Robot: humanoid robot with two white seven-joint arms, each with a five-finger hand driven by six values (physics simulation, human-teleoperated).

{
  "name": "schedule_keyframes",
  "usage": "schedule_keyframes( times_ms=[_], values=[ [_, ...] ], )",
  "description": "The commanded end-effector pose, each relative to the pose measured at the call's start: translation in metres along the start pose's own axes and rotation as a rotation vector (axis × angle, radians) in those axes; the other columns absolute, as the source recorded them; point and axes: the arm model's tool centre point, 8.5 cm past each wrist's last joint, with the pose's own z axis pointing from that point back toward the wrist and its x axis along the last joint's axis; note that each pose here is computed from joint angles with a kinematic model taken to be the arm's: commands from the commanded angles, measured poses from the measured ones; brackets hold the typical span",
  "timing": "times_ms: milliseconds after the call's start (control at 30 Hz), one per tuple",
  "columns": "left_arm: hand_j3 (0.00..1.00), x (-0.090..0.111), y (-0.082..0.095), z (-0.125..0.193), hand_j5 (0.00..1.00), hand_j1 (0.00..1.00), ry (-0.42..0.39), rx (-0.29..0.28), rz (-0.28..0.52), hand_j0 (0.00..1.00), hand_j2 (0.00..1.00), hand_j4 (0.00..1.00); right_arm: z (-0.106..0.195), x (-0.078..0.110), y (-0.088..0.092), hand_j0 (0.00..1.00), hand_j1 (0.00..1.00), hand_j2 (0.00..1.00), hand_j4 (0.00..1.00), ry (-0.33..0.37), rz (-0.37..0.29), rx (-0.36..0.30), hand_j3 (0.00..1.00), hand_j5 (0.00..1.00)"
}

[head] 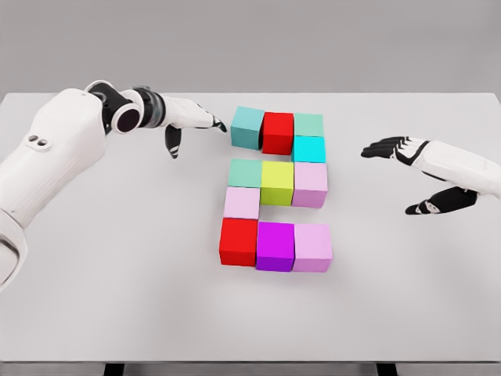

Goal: Assemble the squares on the desktop into the number 2

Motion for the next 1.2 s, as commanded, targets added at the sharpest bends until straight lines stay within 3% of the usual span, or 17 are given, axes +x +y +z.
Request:
schedule_keyframes(
  times_ms=[0, 1167],
  values=[
    [1.00, 0.0007, 0.0008, -0.0003, 1.00, 1.00, -0.001, 0.002, 0.001, 1.00, 1.00, 1.00, 0.0005, -0.0008, 0.0000, 1.00, 1.00, 1.00, 1.00, 0.002, -0.008, -0.002, 1.00, 1.00],
    [1.00, 0.0095, -0.0041, -0.0035, 1.00, 1.00, -0.046, -0.010, -0.036, 1.00, 1.00, 1.00, -0.0010, -0.0007, 0.0027, 1.00, 1.00, 1.00, 1.00, 0.000, -0.010, 0.005, 1.00, 1.00]
  ],
)
